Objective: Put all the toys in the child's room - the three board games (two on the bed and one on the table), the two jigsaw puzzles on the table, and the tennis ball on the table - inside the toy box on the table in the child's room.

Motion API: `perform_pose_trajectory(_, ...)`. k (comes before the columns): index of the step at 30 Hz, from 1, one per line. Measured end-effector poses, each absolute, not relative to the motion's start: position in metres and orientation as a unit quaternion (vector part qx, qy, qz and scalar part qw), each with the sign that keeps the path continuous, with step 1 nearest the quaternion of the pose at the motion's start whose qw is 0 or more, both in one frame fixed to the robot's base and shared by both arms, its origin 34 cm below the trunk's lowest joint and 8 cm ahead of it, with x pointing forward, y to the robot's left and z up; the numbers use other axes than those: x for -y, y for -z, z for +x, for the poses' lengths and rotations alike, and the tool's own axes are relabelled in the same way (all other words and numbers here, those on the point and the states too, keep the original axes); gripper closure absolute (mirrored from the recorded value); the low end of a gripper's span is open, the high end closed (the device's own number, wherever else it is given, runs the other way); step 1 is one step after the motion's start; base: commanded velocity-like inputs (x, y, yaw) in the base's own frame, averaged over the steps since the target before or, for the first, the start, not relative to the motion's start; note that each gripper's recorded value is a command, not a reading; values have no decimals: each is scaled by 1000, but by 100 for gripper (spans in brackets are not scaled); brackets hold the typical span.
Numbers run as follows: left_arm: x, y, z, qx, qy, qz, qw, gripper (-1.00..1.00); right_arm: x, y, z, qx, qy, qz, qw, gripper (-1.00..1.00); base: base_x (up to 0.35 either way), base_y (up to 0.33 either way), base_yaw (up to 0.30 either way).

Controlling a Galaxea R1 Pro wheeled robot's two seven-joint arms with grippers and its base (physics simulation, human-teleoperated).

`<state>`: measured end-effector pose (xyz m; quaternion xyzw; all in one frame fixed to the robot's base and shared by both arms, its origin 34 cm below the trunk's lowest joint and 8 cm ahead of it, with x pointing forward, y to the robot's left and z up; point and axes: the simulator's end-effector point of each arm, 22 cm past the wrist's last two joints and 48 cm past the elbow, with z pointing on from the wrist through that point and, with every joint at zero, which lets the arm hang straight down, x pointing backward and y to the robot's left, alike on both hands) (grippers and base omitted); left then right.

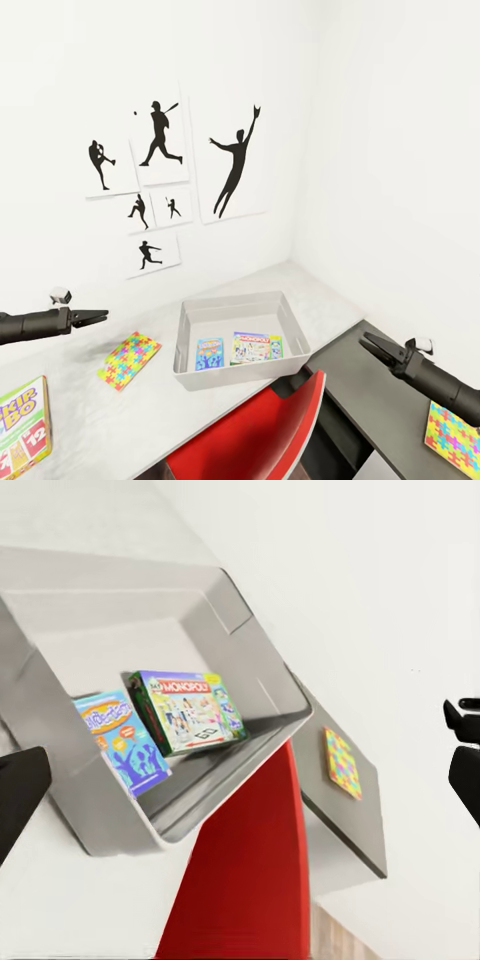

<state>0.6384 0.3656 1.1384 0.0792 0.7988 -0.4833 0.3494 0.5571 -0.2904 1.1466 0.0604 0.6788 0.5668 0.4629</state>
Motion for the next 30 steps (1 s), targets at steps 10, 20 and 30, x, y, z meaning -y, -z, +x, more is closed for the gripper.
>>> perform_pose_trajectory(10, -404, -1082, 619, -801, 482, 39, 353, -100, 298, -1143, 511, -643, -582, 43, 496, -100, 0, 0, 0)
perform_pose_trajectory(20, -422, -1042, 595, -804, 479, 17, 352, -100, 299, -1135, 485, -634, -569, 18, 524, -100, 0, 0, 0)
perform_pose_trajectory(30, -425, -1043, 591, -802, 477, 19, 358, -100, 300, -1139, 483, -630, -563, 9, 535, -100, -41, 0, 0)
